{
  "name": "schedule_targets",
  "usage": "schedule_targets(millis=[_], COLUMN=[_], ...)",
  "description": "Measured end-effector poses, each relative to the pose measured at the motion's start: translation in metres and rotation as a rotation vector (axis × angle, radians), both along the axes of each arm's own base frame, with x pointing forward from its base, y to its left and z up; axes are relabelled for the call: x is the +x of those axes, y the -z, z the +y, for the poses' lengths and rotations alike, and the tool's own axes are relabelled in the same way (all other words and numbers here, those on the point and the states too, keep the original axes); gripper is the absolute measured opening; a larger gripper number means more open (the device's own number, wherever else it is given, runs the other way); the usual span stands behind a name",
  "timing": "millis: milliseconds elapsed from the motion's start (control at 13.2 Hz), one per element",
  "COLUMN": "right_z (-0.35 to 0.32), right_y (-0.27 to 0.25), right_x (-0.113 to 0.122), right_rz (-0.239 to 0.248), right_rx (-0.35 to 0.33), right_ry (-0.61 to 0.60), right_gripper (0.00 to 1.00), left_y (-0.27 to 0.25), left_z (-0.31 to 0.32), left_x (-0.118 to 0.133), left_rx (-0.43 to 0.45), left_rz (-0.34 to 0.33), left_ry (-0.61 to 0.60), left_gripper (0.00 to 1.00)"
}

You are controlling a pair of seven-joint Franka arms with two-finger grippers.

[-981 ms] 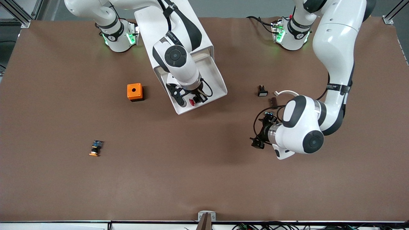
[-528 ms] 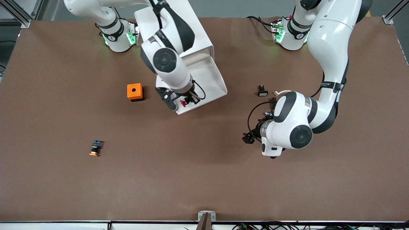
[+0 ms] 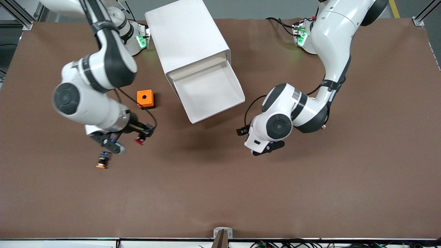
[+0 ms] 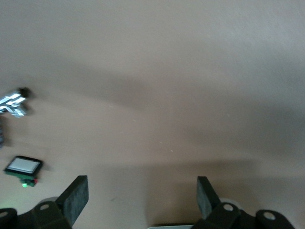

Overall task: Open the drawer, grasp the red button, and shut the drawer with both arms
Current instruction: 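Lift the red button out with the right gripper while the left gripper returns, then set the red button by the yellow button while the left gripper pushes the drawer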

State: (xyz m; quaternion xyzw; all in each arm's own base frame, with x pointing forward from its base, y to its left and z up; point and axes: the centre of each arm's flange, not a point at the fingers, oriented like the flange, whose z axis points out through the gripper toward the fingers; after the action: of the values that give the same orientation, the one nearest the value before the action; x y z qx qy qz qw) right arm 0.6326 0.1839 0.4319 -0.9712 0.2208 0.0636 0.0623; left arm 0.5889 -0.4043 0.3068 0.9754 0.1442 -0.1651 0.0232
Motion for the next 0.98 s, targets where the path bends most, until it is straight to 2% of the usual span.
schedule_targets(millis=[226, 377, 604, 755, 981], right_z=[-0.087, -0.123, -0.144, -0.146, -0.151], right_y=[0.025, 0.063, 0.124, 0.16, 0.193], right_x=[0.031, 0.045, 0.057, 0.06, 0.061], right_rz=[-0.082, -0.111, -0.118, -0.113, -0.104], right_rx=[-0.016, -0.022, -0.034, -0.042, -0.047], right_ry=[-0.185, -0.262, -0.326, -0.336, -0.371], right_gripper=[0.41, 0.41, 0.41, 0.41, 0.41], left_y=[0.004, 0.007, 0.018, 0.026, 0.021], left_z=[-0.036, -0.049, -0.074, -0.089, -0.114], left_x=[-0.022, -0.034, -0.062, -0.08, -0.107], left_rx=[-0.022, -0.013, 0.046, 0.063, 0.039], left_rz=[0.01, 0.037, 0.073, 0.087, 0.109], left_ry=[-0.055, -0.11, -0.184, -0.166, -0.114], left_gripper=[1.0, 1.0, 1.0, 1.0, 1.0])
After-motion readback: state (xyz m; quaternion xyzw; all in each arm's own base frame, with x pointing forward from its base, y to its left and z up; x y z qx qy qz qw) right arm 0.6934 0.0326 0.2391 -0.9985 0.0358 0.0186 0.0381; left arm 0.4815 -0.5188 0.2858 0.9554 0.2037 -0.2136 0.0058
